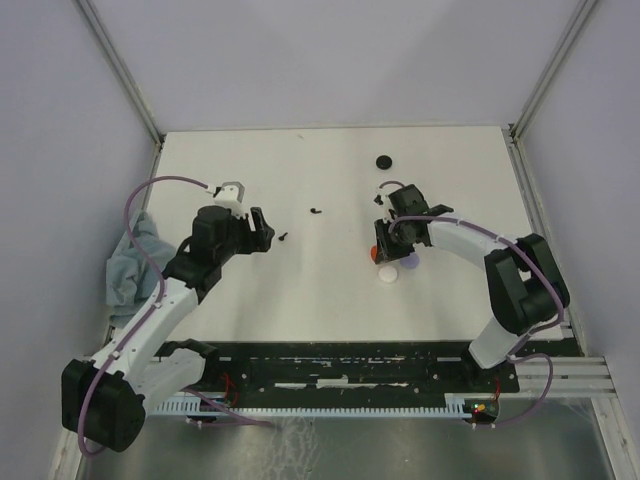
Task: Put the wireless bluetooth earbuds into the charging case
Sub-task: Place the charging case at the center of the board, then pick up the charging case at the center of the board.
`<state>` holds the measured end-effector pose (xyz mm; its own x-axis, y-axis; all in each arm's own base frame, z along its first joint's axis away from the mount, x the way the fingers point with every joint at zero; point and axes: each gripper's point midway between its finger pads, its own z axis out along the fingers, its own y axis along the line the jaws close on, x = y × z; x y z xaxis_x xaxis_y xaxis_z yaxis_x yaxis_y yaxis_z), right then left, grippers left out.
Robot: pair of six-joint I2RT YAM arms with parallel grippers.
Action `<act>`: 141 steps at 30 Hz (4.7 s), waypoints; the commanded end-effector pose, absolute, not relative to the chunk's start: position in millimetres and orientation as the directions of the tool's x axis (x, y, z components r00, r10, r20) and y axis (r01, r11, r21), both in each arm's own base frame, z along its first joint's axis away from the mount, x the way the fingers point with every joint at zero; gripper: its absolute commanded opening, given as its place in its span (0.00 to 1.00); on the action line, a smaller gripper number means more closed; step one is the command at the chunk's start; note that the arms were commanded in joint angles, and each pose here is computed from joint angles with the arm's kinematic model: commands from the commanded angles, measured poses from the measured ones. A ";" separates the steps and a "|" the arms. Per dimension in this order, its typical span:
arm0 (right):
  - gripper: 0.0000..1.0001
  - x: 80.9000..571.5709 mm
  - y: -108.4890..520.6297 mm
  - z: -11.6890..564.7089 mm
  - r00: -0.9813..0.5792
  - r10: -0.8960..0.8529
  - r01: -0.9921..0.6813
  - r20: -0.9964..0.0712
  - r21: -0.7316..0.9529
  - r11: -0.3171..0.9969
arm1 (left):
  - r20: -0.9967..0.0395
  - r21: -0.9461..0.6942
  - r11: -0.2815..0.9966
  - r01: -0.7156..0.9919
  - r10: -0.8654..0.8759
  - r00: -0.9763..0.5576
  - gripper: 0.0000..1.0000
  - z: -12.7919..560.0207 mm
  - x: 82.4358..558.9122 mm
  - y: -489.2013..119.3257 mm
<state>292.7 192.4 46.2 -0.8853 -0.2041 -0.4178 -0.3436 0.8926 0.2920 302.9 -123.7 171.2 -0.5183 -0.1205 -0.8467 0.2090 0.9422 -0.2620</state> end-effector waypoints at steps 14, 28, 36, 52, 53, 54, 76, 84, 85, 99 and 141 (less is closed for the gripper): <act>0.62 335.0 168.2 59.6 -0.880 -0.134 -0.235 -0.455 0.173 0.956 | -0.915 -0.165 0.972 0.168 -0.088 -0.394 0.78 186.0 319.3 -104.5; 0.86 495.1 162.3 122.2 -0.619 -0.066 -0.061 -0.783 -0.037 0.997 | -0.925 -0.163 0.975 0.151 -0.098 -0.368 0.79 194.4 317.8 -100.0; 0.88 574.1 152.9 112.5 -0.539 -0.006 0.059 -0.842 -0.045 0.997 | -0.923 -0.155 0.977 0.144 -0.092 -0.374 0.79 191.9 318.2 -98.6; 0.81 640.5 156.2 52.8 -0.561 0.123 0.120 -0.819 0.066 0.991 | -0.909 -0.149 0.975 0.164 -0.069 -0.412 0.78 178.3 320.4 -107.0; 0.80 642.0 156.2 50.7 -0.561 0.128 0.125 -0.818 0.069 0.990 | -0.909 -0.148 0.975 0.167 -0.067 -0.412 0.78 178.1 320.3 -107.5; 0.79 643.8 156.2 49.9 -0.561 0.135 0.130 -0.817 0.074 0.989 | -0.908 -0.147 0.975 0.167 -0.067 -0.413 0.78 177.8 320.3 -107.9; 0.36 591.2 164.1 69.4 -0.620 0.147 0.020 -0.771 0.172 0.985 | -0.922 -0.190 0.959 0.209 -0.101 -0.374 0.78 193.0 316.1 -116.0; 0.31 513.2 199.8 89.7 -0.617 -0.010 -0.247 -0.787 0.181 0.952 | -0.919 -0.256 0.922 0.291 -0.138 -0.370 0.78 214.6 312.6 -135.0; 0.30 504.0 204.5 94.0 -0.597 -0.030 -0.281 -0.801 0.174 0.944 | -0.915 -0.268 0.915 0.301 -0.144 -0.378 0.78 217.1 312.0 -138.0; 0.29 387.8 267.0 175.1 -0.198 -0.196 -0.644 -0.960 -0.024 0.765 | -0.799 -0.511 0.737 0.442 -0.219 -0.559 0.77 249.4 302.9 -198.3; 0.28 284.7 328.6 311.6 0.372 -0.114 -0.812 -0.921 -0.383 0.441 | -0.669 -0.727 0.383 0.570 -0.205 -0.715 0.45 301.2 290.8 -282.9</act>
<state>296.4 317.6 269.8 0.2733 -0.2050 -0.9398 -0.8160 0.4679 -0.3393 287.2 -275.1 283.2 -0.7519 -0.2139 -0.6236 0.5249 0.3781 -0.7626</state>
